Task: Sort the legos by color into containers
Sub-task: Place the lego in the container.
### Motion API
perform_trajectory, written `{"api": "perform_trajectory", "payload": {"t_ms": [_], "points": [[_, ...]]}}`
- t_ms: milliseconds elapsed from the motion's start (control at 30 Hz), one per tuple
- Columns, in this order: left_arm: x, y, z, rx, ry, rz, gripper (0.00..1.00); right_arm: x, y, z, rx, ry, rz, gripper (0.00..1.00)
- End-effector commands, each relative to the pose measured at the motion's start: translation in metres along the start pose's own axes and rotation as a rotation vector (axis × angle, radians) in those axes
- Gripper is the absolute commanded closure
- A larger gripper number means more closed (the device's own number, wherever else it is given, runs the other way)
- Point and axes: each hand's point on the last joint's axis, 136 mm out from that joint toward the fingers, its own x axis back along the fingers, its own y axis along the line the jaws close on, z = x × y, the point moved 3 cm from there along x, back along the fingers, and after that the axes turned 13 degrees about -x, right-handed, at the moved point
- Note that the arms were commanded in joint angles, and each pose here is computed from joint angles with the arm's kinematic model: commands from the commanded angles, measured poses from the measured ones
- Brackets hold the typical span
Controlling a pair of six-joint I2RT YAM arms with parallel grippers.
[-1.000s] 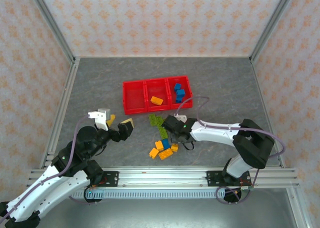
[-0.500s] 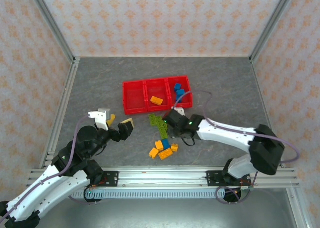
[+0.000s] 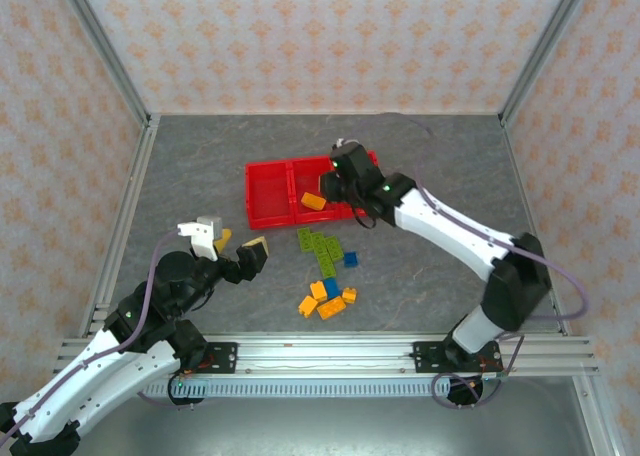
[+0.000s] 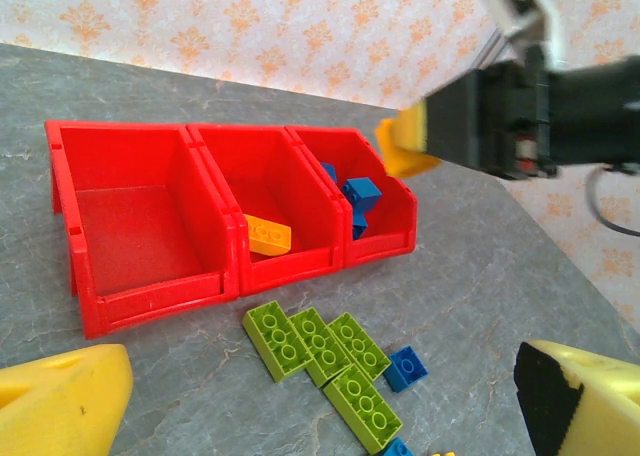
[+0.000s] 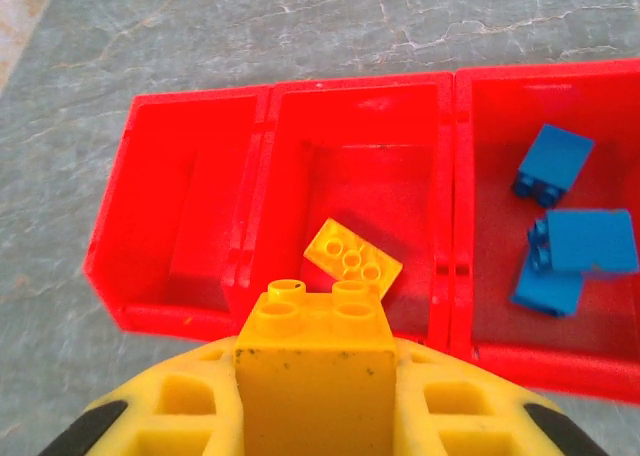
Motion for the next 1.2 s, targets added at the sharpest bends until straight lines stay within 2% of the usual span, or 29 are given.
{"api": "perform_trajectory", "payload": {"t_ms": [0,233,400,567,600,733,867,1167], "points": [[0.002,-0.004,-0.005,0.006,-0.028,0.027,0.01,-0.025,0.019,-0.009,0.075,0.029,-0.043,0.8],[0.001,-0.004,-0.004,0.007,-0.026,0.031,0.01,-0.09,0.018,-0.02,0.094,0.061,0.027,0.76],[-0.002,-0.005,-0.002,0.0,-0.01,0.03,0.01,-0.126,0.008,-0.011,0.095,0.092,0.067,0.7],[-0.003,-0.005,-0.002,-0.003,-0.007,0.026,0.01,-0.144,0.0,-0.011,0.096,0.085,0.107,0.58],[-0.003,-0.005,-0.001,-0.004,-0.005,0.026,0.01,-0.144,0.0,-0.012,0.094,0.084,0.112,0.51],[-0.004,-0.004,0.0,-0.005,0.003,0.021,0.01,-0.136,0.002,-0.016,0.088,0.089,0.114,0.33],[-0.006,-0.004,0.001,-0.008,0.011,0.019,0.01,-0.111,0.007,-0.024,0.058,0.06,0.098,0.2],[-0.01,-0.005,0.004,-0.011,0.033,0.017,0.01,-0.042,0.003,-0.015,-0.003,0.045,0.095,0.05]]}}
